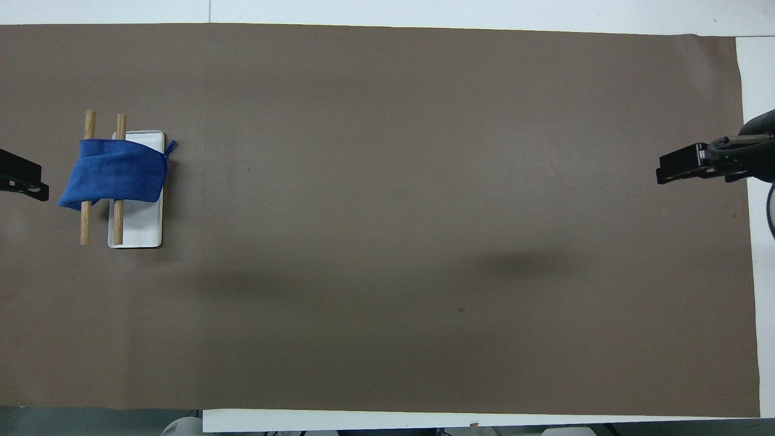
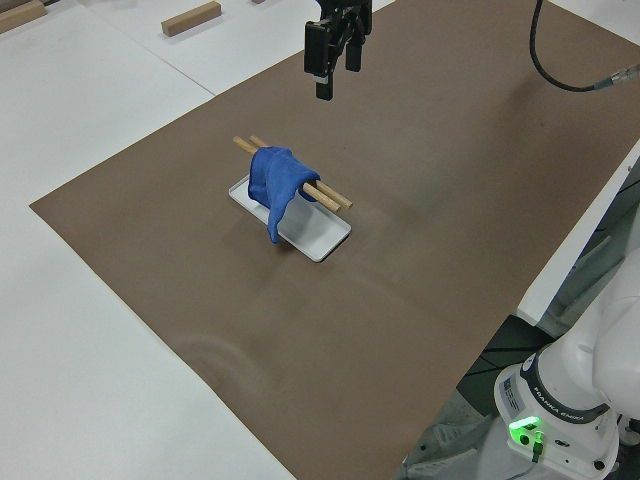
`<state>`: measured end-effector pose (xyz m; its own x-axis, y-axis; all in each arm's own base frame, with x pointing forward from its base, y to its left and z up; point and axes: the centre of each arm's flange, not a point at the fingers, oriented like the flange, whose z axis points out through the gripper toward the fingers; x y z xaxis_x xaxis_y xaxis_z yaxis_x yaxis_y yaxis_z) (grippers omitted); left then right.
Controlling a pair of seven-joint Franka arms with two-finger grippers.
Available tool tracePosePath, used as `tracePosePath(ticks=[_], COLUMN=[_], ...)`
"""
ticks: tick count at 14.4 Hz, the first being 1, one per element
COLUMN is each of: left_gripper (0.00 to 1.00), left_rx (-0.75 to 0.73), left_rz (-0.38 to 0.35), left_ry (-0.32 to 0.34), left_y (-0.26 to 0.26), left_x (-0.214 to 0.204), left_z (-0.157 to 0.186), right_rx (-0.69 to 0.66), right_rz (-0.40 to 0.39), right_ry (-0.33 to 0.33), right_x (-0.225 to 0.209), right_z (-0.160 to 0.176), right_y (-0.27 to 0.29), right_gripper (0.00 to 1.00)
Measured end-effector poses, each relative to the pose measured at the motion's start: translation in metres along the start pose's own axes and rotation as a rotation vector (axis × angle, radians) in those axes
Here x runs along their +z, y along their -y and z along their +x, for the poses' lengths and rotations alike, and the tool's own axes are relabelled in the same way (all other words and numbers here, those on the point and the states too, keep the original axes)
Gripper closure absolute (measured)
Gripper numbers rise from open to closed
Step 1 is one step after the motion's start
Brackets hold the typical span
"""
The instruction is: Right arm passes towel to left arm to hang
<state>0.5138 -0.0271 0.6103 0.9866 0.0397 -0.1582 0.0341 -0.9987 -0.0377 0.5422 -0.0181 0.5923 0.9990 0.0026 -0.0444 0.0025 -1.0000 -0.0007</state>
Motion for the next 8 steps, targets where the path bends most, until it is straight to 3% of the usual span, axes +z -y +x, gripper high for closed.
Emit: tracePosePath(ticks=[3,8], left_gripper=[0.0,0.0], left_rx=[0.02,0.047], left_rz=[-0.043,-0.054], left_ry=[-0.014,-0.004], left_y=[-0.0108,-0.0138], left_x=[-0.0068,0.0009], left_z=[-0.0104,-0.0092], right_rx=[0.013,0.019], right_rz=[0.001,0.002], right_ry=[0.001,0.017], right_x=[-0.0009,0.0005], right_z=[-0.0016,-0.0035], right_y=[-0.0071,-0.0102], right_gripper=[0.0,0.0])
